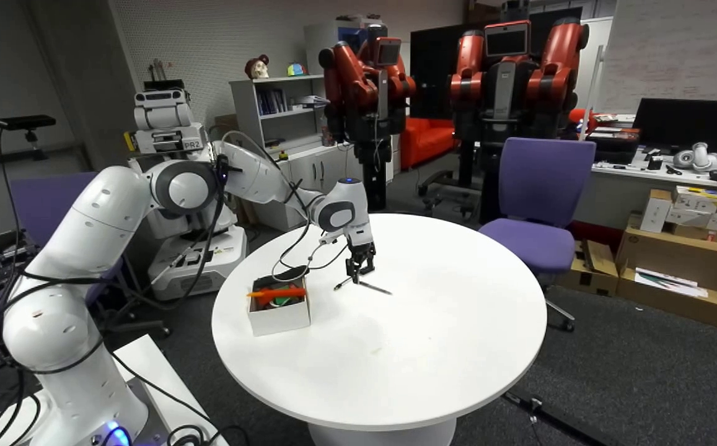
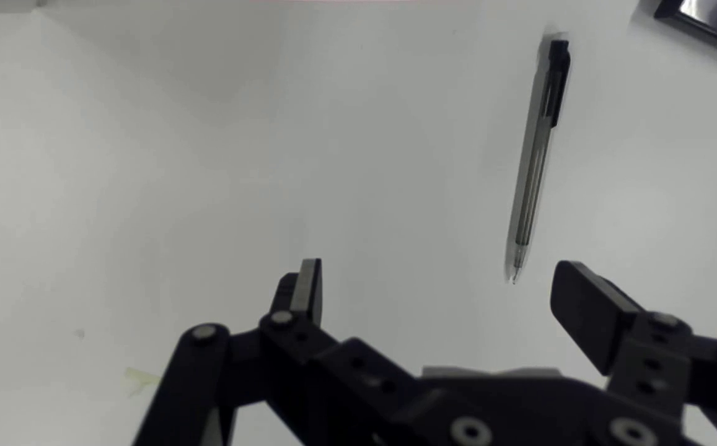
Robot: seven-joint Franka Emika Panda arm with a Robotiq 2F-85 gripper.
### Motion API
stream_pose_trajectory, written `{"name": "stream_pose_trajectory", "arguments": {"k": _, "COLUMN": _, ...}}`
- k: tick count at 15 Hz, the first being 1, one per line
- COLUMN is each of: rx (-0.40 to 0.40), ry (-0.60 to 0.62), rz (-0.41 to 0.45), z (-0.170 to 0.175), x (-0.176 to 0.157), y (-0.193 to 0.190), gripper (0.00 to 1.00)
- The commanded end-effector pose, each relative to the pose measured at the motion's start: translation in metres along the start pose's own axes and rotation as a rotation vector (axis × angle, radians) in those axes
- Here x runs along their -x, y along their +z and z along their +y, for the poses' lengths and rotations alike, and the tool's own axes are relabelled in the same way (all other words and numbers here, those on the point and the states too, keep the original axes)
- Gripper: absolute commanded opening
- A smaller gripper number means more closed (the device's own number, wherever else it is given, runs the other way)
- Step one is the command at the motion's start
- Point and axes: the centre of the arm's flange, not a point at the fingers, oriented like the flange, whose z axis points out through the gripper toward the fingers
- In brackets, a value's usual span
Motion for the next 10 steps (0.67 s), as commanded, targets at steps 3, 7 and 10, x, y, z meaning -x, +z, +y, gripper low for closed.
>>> {"name": "stream_pose_trajectory", "arguments": {"k": 3, "rx": 0.077, "ry": 0.029, "rz": 0.012, "z": -0.045, "x": 0.0, "y": 0.021, "gripper": 1.0}}
{"name": "stream_pose_trajectory", "arguments": {"k": 7, "rx": 0.115, "ry": 0.02, "rz": 0.007, "z": -0.056, "x": 0.003, "y": 0.032, "gripper": 1.0}}
{"name": "stream_pose_trajectory", "arguments": {"k": 10, "rx": 0.148, "ry": 0.017, "rz": -0.004, "z": -0.061, "x": 0.004, "y": 0.033, "gripper": 1.0}}
